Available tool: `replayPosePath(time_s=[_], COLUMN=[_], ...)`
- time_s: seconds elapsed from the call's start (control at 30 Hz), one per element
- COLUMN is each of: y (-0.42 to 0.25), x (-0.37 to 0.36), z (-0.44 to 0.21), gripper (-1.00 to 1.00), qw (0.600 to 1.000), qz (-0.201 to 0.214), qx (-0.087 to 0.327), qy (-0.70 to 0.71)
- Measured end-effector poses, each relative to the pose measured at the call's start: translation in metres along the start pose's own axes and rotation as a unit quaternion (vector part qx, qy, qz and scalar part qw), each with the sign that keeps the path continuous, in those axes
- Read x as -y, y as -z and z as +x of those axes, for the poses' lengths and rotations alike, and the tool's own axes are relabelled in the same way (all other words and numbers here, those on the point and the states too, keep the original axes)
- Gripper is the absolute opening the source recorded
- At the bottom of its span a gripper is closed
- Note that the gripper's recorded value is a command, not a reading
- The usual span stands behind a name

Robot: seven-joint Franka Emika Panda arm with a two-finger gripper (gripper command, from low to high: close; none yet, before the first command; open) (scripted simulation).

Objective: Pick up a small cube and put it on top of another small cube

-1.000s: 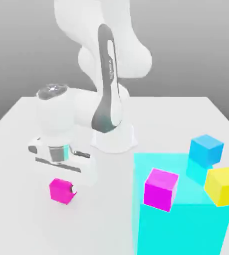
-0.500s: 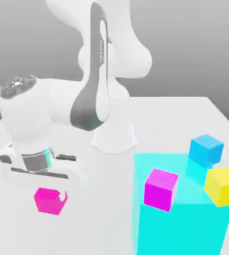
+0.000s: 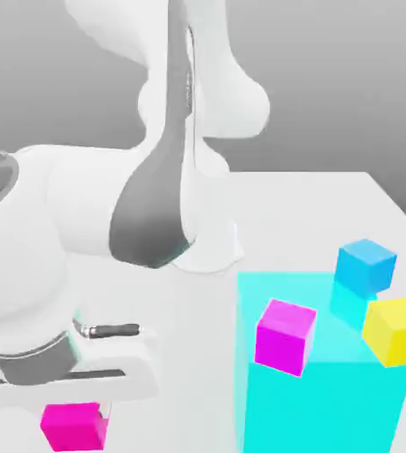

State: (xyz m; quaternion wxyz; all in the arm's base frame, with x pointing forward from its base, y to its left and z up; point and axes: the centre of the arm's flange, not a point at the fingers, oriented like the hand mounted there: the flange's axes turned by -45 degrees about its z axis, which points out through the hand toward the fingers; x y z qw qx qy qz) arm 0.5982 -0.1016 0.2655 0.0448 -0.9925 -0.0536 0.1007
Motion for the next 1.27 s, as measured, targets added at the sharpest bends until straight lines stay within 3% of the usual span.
replayPosePath(time_s=[0.23, 0.47, 0.7, 1.0, 1.13, 1.17, 1.27], y=[0.073, 0.132, 0.142, 0.131, 0.084, 0.071, 0.071], x=[0.151, 0.283, 0.312, 0.335, 0.333, 0.332, 0.332], z=[0.042, -0.013, -0.081, -0.174, -0.177, -0.176, -0.176], gripper=[-1.00, -1.00, -1.00, -1.00, -1.00, 1.00, 1.00], qw=[0.990, 0.976, 0.981, 0.986, 0.985, 0.985, 0.985], qz=[0.012, 0.052, 0.040, -0.042, -0.059, -0.059, -0.059], qx=[0.016, 0.016, -0.013, -0.078, -0.089, -0.090, -0.090], qy=[0.139, 0.209, 0.188, 0.141, 0.133, 0.133, 0.133])
